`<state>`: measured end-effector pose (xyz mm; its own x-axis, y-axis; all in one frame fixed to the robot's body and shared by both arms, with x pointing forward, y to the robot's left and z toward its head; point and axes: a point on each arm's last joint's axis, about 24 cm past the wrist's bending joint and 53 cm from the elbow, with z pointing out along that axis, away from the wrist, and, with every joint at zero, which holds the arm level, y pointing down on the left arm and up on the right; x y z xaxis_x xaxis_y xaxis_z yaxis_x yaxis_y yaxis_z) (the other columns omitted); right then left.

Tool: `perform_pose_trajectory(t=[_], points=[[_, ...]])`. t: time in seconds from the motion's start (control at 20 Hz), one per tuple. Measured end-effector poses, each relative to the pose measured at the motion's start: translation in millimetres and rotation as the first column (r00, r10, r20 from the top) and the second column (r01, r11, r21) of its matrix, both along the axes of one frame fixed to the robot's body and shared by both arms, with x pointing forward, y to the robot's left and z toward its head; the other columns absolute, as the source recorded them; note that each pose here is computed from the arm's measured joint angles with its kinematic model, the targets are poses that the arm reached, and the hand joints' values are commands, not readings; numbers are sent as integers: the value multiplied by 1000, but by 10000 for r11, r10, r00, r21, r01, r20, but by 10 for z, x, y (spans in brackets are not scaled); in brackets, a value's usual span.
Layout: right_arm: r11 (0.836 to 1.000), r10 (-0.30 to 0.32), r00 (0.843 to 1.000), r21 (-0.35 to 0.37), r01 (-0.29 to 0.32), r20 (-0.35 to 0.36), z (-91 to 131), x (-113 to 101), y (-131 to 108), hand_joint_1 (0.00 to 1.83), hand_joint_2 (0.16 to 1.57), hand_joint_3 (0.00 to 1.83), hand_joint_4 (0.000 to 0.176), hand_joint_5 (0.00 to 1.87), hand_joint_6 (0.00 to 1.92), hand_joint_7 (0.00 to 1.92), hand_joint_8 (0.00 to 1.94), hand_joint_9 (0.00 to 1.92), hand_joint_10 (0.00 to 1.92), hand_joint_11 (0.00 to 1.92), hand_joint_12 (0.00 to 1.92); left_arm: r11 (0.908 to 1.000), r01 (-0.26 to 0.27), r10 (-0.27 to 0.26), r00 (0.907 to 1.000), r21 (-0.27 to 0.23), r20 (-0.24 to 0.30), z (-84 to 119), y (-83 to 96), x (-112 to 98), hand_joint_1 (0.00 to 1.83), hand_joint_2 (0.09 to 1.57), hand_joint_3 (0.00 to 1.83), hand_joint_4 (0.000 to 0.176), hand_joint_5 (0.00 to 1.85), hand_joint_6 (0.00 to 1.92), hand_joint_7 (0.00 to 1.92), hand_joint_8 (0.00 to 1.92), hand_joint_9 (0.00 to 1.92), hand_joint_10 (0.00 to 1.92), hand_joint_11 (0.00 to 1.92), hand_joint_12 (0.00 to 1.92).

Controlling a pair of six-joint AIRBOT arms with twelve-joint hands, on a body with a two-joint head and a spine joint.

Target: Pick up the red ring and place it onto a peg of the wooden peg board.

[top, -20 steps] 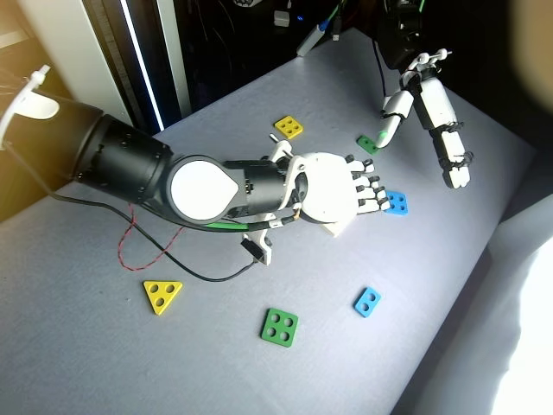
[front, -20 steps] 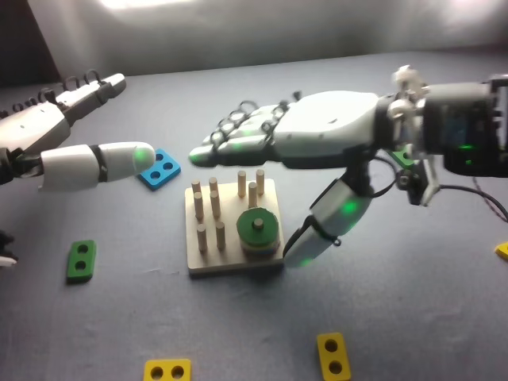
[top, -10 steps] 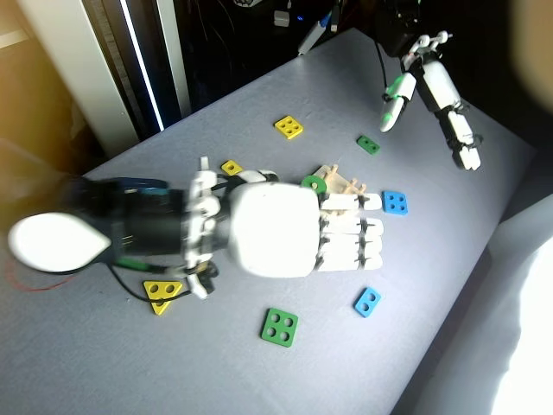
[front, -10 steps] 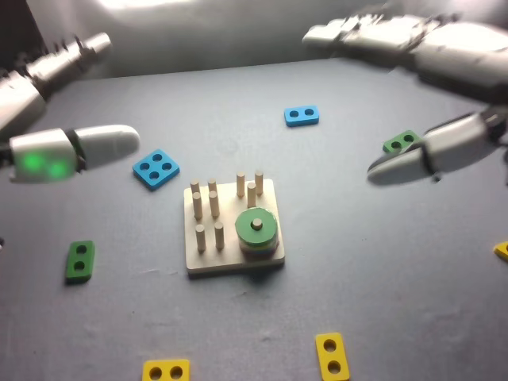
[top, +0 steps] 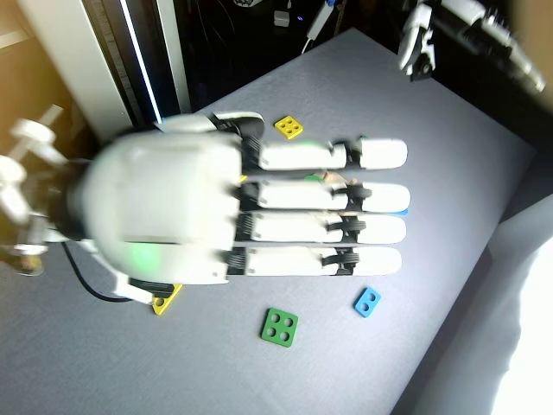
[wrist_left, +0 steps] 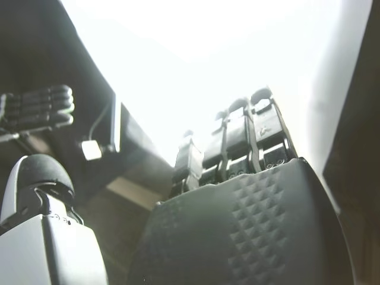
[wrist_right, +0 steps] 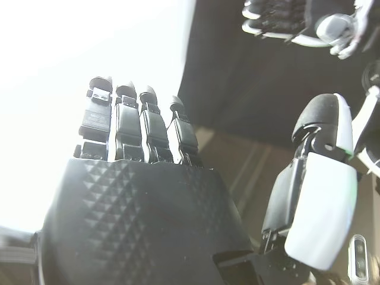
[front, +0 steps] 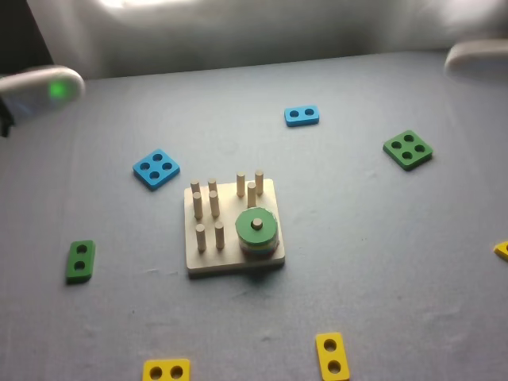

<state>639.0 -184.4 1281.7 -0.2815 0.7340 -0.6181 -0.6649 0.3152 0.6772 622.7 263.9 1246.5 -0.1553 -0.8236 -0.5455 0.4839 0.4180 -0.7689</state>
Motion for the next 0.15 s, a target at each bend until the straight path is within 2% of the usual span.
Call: perform_pose_trajectory(t=[0.05, 0.1, 0.15], points=[[9999, -23, 9996, 152, 18, 269, 96, -46, -43, 375, 1269, 92, 167, 0, 0, 0, 0, 0, 0, 0, 0, 10000, -1, 2, 9997, -53, 241, 80, 16, -41, 297, 1040, 26, 130, 11, 4, 0, 0, 0, 0, 2, 1], [9997, -51, 9989, 255, 39, 464, 164, -79, -77, 395, 1249, 72, 82, 0, 0, 0, 0, 0, 0, 0, 0, 10000, -1, 4, 9990, -76, 452, 148, 33, -70, 387, 1060, 28, 109, 4, 1, 0, 0, 0, 0, 0, 0], [9992, -111, 9968, 379, 81, 788, 264, -127, -130, 429, 1268, 72, 86, 0, 0, 0, 0, 0, 0, 0, 0, 9999, -42, 52, 9973, -131, 739, 251, 64, -116, 421, 1079, 13, 115, 48, 5, 10, 0, 0, 0, 0, 0]])
